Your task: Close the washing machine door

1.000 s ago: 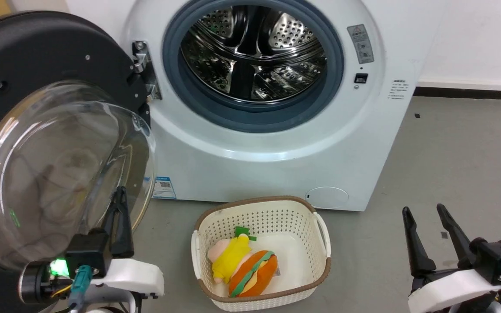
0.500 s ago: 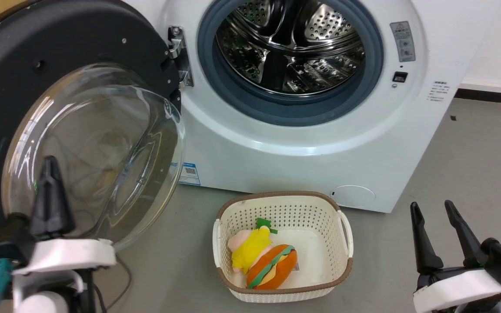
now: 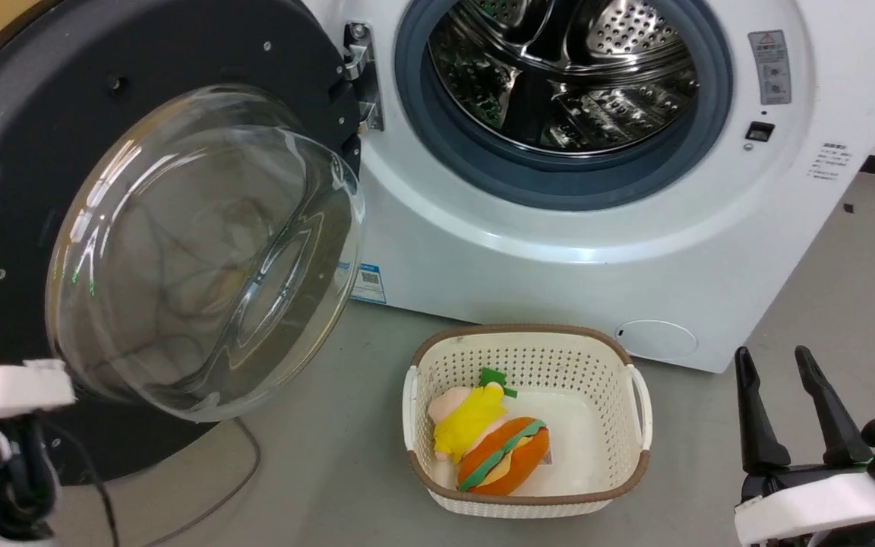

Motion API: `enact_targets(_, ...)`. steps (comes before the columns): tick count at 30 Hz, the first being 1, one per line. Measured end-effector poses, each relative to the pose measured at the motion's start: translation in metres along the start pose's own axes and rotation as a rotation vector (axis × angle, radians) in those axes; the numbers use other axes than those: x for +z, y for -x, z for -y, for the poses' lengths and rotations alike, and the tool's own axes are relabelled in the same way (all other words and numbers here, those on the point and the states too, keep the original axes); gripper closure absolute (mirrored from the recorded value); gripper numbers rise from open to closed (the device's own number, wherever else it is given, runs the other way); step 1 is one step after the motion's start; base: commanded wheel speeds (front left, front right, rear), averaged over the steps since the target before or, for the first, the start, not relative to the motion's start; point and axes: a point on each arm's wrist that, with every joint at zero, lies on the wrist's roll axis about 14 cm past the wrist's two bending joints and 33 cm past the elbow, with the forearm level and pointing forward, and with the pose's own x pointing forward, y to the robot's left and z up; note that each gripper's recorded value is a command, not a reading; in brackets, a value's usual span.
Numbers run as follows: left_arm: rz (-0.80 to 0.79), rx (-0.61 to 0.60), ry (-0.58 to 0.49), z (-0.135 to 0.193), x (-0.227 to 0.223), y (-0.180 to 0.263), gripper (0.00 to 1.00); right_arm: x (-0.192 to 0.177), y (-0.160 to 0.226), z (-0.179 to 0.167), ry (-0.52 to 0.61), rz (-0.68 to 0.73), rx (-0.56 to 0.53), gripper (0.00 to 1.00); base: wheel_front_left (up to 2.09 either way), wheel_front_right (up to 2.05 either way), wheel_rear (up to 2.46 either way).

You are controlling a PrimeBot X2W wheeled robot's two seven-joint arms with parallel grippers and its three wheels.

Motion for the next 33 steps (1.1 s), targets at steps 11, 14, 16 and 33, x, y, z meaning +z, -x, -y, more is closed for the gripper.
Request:
enact_targets(11,-0.016,0.145,0.057,-0.068,0.012,-0.032,1.0,-0.01,-0.011,-0.005,-0.04,-0.004,0.016,0.0,0.0,0.0,0.0)
enact_targets(14,-0.134,0.201,0.146,-0.092,-0.002,-0.044,1.0,-0.014,-0.012,-0.003,-0.056,-0.006,0.01,0.0,0.0,0.0,0.0)
enact_targets(16,-0.22,0.209,0.204,-0.096,-0.015,-0.045,1.0,-0.015,-0.013,-0.002,-0.062,-0.005,0.007,0.0,0.0,0.0,0.0)
enact_targets(33,-0.696,0.062,0.486,-0.082,-0.06,-0.005,1.0,-0.022,-0.025,-0.007,-0.122,0.01,0.018,0.0,0.0,0.0,0.0)
